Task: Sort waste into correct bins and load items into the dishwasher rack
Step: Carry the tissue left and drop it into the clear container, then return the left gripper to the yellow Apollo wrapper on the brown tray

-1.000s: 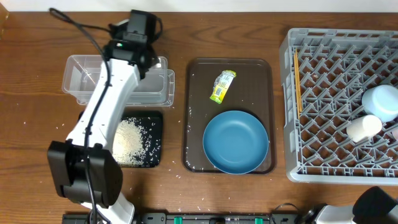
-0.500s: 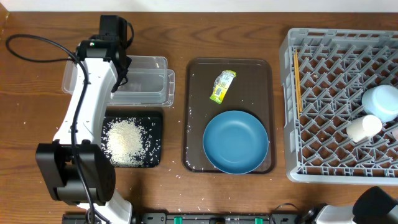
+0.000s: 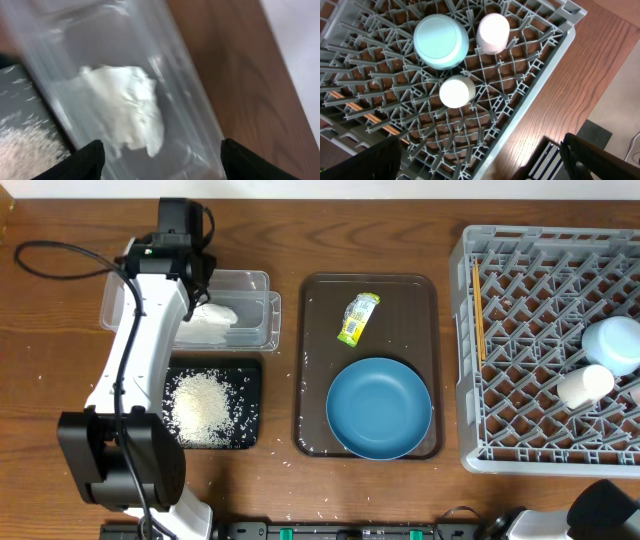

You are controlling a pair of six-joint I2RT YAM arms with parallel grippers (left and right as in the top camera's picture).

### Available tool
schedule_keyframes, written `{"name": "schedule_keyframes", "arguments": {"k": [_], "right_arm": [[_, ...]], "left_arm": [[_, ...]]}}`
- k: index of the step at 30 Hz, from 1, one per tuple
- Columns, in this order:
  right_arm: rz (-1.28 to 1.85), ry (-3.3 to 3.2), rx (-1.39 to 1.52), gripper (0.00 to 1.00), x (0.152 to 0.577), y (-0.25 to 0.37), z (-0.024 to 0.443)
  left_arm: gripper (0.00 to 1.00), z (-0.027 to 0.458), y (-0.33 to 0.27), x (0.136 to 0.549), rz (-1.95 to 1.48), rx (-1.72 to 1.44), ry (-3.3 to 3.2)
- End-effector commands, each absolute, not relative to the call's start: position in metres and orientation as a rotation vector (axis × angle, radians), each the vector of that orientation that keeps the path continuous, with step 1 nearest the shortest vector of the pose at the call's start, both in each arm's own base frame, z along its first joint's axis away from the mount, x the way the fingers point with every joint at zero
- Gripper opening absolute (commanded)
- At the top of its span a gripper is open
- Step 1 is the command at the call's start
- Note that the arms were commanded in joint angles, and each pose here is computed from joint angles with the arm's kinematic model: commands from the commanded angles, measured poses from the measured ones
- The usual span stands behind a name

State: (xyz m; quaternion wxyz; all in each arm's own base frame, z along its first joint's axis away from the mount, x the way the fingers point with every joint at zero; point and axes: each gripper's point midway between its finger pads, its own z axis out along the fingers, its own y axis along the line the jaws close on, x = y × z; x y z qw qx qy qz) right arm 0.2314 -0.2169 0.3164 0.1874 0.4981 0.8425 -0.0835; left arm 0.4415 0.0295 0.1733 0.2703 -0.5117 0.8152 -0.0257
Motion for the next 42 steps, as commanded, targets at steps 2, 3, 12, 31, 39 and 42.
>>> {"name": "schedule_keyframes", "arguments": {"k": [2, 3, 12, 31, 39, 42], "right_arm": [[-0.232, 2.357, 1.429, 0.99, 0.229, -0.219, 0.316], [-0.232, 2.358, 1.428, 0.99, 0.229, -0.219, 0.316], [-0.232, 2.358, 1.428, 0.99, 0.229, -0.219, 0.316], [-0.232, 2.357, 1.429, 0.99, 0.229, -0.219, 0.316], [-0.232, 2.358, 1.428, 0.99, 0.229, -0.219, 0.316], [-0.232, 2.358, 1.428, 0.99, 0.229, -0.219, 0.316]], "left_arm": [[0.76, 0.227, -0.024, 0.445, -0.337, -0.862, 2.348], [0.76, 0.239, -0.037, 0.444, -0.382, -0.737, 2.361], [0.74, 0.267, -0.156, 0.407, -0.413, 0.256, 2.382], [0.73, 0.082, -0.251, 0.43, -0.265, 0.602, 2.619], [0.7, 0.044, -0.267, 0.431, -0.262, 0.643, 2.644], [0.7, 0.034, -0.27, 0.43, -0.26, 0.654, 2.653]]}}
